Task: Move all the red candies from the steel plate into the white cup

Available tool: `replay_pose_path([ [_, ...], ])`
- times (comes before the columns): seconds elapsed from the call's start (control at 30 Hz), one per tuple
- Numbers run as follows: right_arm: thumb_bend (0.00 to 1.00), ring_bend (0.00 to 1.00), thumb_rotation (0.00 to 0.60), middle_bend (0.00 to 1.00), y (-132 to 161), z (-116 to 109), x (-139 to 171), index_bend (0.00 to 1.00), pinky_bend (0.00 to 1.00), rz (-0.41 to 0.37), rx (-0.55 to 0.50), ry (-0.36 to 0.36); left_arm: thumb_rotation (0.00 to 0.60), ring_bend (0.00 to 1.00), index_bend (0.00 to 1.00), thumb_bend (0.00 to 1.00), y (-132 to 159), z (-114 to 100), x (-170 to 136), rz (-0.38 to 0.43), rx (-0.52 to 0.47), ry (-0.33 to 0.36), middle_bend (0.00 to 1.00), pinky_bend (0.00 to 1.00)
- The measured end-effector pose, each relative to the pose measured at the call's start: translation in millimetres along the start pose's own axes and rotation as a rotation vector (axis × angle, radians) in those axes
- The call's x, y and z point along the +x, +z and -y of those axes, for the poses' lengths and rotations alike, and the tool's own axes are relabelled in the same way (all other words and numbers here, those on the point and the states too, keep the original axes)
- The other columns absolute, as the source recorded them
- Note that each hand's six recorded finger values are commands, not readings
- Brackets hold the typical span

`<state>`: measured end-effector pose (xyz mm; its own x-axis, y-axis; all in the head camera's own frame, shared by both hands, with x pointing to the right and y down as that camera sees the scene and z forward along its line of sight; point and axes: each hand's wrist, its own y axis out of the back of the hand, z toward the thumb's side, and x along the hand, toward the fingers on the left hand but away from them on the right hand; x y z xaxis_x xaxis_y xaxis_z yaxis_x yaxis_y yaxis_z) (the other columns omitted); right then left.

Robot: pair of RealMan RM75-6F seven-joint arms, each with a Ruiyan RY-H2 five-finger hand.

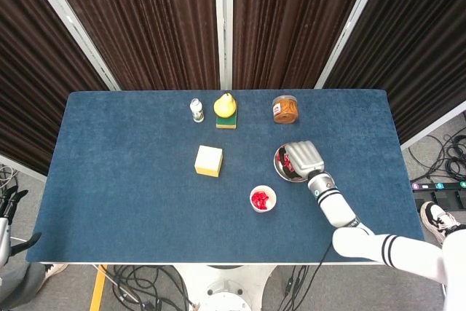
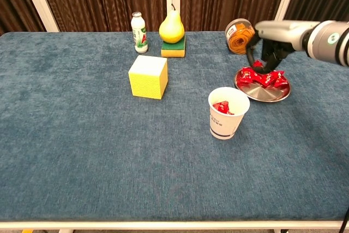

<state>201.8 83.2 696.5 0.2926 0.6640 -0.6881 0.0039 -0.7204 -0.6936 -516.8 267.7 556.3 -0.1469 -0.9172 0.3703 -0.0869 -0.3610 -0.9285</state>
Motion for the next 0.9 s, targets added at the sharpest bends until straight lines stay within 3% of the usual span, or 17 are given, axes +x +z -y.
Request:
replay_pose_path([
  [0.2, 0.39, 1.00, 0.600, 1.00, 45.6, -15.5, 34.3, 0.62, 1.00, -0.191, -0.044, -0.012, 0.600, 0.21, 0.22, 0.00, 2.2, -1.9, 0.0, 0.005, 0.001, 0.005, 0.21, 0.20],
  [0.33, 0.39, 1.00, 0.600, 1.00, 65.1, -9.8, 50.2, 0.62, 1.00, -0.278, -0.056, 0.020, 0.600, 0.21, 0.22, 0.00, 0.7, -2.1, -2.1, -0.002, 0.001, 0.004, 0.21, 0.20],
  [0.53, 0.39, 1.00, 0.600, 1.00, 69.6, 13.7, 49.4, 0.61, 1.00, -0.291, -0.043, 0.085, 0.600, 0.21, 0.22, 0.00, -0.8, -1.1, -4.3, -0.008, -0.002, 0.001, 0.21, 0.20],
  [0.77, 0.39, 1.00, 0.600, 1.00, 69.5, 21.5, 49.7, 0.41, 1.00, -0.292, -0.022, 0.109, 0.600, 0.21, 0.22, 0.00, -0.7, -0.2, -3.9, -0.006, -0.003, 0.000, 0.21, 0.20],
  [0.9, 0.39, 1.00, 0.600, 1.00, 68.8, 20.7, 50.3, 0.36, 1.00, -0.292, -0.020, 0.110, 0.600, 0.21, 0.22, 0.00, -0.9, -0.1, -3.8, -0.006, -0.002, 0.000, 0.21, 0.20],
])
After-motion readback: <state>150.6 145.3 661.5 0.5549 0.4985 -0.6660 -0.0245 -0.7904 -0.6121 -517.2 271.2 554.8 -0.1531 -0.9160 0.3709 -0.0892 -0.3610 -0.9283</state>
